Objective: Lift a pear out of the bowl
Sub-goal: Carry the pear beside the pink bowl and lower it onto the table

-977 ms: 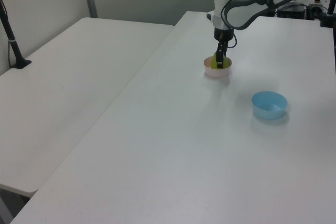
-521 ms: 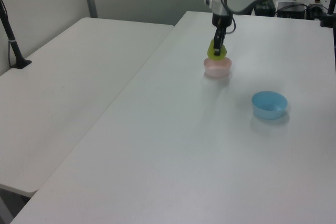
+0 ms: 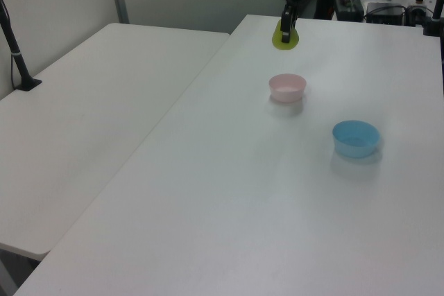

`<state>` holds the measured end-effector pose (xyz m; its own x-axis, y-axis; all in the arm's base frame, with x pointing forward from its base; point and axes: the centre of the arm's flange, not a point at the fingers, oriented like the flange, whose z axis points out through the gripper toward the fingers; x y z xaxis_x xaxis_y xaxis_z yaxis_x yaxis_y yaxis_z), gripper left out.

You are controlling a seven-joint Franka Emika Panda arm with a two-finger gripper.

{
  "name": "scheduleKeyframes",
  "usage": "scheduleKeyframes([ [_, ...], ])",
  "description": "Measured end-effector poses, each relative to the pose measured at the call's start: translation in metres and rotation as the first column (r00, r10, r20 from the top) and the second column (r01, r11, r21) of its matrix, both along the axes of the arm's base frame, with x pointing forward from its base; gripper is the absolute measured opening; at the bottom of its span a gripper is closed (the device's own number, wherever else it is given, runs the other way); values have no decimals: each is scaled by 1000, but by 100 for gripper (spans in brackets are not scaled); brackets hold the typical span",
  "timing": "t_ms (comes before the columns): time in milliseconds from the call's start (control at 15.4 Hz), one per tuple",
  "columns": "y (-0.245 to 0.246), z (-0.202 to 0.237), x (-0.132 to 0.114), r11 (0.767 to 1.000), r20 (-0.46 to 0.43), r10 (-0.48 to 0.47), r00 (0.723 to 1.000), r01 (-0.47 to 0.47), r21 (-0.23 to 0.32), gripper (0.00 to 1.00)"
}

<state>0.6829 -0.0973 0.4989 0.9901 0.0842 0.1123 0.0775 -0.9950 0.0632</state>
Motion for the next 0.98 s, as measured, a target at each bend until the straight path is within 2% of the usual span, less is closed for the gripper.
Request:
scheduleKeyframes([
  [261, -28, 2, -2, 1000, 5, -26, 1000, 26, -4, 63],
  [521, -81, -9, -5, 1000, -7, -13, 1000, 13, -16, 63],
  [782, -146, -42, -7, 999, 7, -25, 1000, 25, -36, 63],
  [977, -186, -92, -4, 998, 15, -49, 999, 49, -49, 63],
])
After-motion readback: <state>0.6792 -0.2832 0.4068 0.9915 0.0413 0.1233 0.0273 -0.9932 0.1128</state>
